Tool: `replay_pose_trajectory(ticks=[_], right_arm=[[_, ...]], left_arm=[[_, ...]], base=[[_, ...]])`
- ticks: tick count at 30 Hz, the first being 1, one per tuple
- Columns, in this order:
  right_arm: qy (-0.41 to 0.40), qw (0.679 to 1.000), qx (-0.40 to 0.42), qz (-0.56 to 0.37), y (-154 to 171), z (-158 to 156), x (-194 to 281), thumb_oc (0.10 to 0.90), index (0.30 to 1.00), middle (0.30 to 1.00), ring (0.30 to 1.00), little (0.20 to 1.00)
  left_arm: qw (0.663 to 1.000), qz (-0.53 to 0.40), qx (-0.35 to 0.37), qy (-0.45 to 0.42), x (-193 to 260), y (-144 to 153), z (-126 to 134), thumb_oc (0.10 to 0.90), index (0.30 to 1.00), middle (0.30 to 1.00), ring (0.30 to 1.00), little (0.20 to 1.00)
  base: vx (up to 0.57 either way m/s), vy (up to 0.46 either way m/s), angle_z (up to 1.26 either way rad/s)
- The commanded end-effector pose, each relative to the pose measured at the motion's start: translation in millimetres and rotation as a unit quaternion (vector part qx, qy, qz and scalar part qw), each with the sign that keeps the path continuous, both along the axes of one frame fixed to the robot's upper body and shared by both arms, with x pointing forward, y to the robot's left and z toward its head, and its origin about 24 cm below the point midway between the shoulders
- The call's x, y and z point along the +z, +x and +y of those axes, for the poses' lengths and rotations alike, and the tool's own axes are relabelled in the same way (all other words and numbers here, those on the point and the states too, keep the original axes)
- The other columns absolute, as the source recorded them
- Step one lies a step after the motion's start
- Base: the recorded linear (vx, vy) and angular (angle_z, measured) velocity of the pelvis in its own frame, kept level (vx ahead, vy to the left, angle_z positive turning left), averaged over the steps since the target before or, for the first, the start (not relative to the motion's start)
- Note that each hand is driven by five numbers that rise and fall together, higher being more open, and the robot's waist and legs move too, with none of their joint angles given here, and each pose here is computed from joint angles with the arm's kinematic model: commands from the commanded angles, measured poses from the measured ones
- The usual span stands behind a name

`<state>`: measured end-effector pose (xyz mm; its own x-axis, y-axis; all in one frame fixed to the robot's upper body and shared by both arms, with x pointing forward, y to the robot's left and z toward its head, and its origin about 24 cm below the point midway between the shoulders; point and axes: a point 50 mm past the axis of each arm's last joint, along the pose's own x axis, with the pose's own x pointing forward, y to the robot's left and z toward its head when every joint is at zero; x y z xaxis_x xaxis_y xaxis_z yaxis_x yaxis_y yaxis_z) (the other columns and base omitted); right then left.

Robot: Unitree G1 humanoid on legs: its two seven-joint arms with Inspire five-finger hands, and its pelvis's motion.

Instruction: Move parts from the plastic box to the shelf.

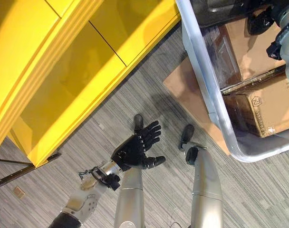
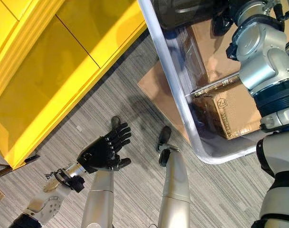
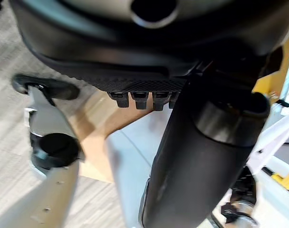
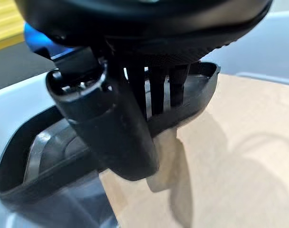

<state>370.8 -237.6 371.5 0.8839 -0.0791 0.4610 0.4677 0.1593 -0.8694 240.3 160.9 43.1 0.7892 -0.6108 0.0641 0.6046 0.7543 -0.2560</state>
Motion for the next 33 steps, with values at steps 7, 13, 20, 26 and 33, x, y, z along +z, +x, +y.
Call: replay_pose_trajectory(ticks=[7, 13, 20, 26, 33], right_arm=[[0.004, 0.999, -0.01, 0.048, 16, -6, -46, 0.4, 0.3, 0.3, 0.3, 0.3], [-0.001, 1.0, -0.018, 0.019, 21, -2, -56, 0.4, 0.3, 0.3, 0.3, 0.3], [0.014, 1.0, -0.012, -0.015, 22, 2, -66, 0.4, 0.3, 0.3, 0.3, 0.3], [0.084, 0.994, -0.01, -0.064, 21, 5, -73, 0.4, 0.3, 0.3, 0.3, 0.3], [0.134, 0.985, -0.007, -0.111, 17, 12, -77, 0.4, 0.3, 0.3, 0.3, 0.3]], left_arm=[[0.991, -0.132, 0.024, 0.024, 41, 26, -27, 0.9, 1.0, 1.0, 1.0, 1.0], [0.99, -0.136, 0.036, 0.017, 46, 40, -40, 0.9, 1.0, 1.0, 1.0, 1.0], [0.989, -0.14, 0.04, 0.009, 52, 50, -48, 0.9, 1.0, 1.0, 1.0, 1.0], [0.987, -0.153, 0.044, 0.005, 63, 60, -56, 0.9, 1.0, 1.0, 1.0, 1.0], [0.987, -0.153, 0.046, -0.007, 67, 63, -63, 0.9, 1.0, 1.0, 1.0, 1.0]], base=[[0.0, 0.0, 0.0], [0.0, 0.015, -0.01], [-0.01, 0.017, -0.03], [-0.03, 0.035, -0.08], [-0.02, 0.067, -0.07]])
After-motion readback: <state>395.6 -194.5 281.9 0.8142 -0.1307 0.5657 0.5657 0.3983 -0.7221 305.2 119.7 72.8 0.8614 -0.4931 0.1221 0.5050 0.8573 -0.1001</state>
